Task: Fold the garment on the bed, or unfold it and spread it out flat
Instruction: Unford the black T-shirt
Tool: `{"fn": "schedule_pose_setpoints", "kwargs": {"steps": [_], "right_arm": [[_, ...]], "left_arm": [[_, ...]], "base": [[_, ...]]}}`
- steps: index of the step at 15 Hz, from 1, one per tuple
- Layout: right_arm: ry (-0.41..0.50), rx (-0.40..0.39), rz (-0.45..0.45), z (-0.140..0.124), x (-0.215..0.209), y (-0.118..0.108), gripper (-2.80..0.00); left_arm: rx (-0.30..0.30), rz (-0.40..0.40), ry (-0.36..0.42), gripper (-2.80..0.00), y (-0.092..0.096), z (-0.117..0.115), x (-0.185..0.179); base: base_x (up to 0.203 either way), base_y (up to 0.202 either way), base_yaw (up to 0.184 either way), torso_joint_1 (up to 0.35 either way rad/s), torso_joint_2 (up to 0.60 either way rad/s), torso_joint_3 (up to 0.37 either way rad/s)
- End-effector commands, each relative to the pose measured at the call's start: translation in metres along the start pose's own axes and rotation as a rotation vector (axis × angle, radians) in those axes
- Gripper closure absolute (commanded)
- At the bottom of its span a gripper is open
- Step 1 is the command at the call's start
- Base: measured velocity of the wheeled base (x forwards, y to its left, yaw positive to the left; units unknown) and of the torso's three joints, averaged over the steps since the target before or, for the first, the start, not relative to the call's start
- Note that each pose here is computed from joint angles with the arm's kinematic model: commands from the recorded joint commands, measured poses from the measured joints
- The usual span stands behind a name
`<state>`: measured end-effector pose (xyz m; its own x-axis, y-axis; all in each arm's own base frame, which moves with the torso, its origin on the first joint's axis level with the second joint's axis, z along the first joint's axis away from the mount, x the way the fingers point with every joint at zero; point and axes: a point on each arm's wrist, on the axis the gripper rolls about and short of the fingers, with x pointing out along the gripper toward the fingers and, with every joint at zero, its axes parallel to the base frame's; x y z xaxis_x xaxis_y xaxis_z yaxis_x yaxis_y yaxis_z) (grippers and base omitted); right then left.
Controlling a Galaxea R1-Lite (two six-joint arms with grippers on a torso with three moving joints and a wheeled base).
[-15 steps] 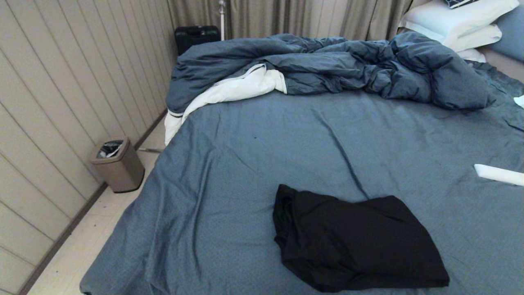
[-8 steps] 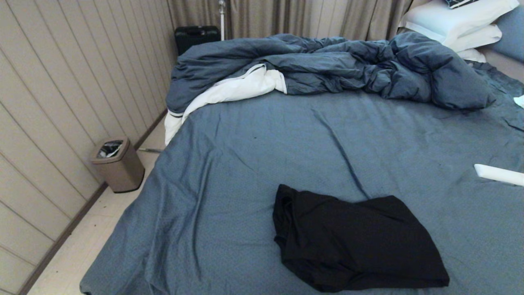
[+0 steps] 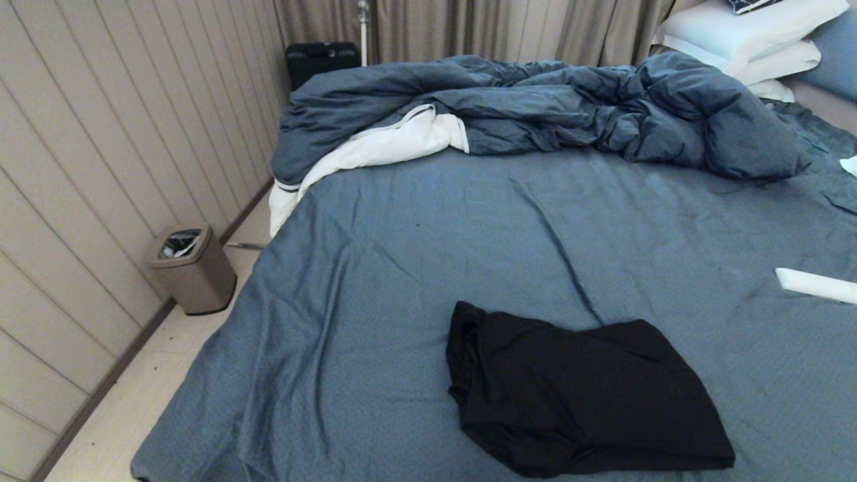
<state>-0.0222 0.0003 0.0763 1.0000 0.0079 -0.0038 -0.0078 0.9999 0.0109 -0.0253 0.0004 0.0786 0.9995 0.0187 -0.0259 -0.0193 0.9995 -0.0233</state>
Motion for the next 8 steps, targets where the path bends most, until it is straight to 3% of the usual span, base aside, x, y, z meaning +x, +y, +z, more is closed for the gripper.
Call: {"fn": "schedule_pose_setpoints", "kwargs": {"steps": [1,8], "right_arm": [[0.002,0.0,0.0,-0.0001,0.0002,0.0,0.0],[0.003,-0.003,0.0,0.0001,0.0003,0.0,0.0]], "left_arm": [[-0.004,0.001,0.002,0.0,0.0,0.0001,0.0002],[-0.004,0.001,0.005,0.0,0.0,0.0,0.0001]], "base": [[0.0,0.0,0.0,0.0,0.0,0.0],[0.0,0.0,0.0,0.0,0.0,0.0]]}}
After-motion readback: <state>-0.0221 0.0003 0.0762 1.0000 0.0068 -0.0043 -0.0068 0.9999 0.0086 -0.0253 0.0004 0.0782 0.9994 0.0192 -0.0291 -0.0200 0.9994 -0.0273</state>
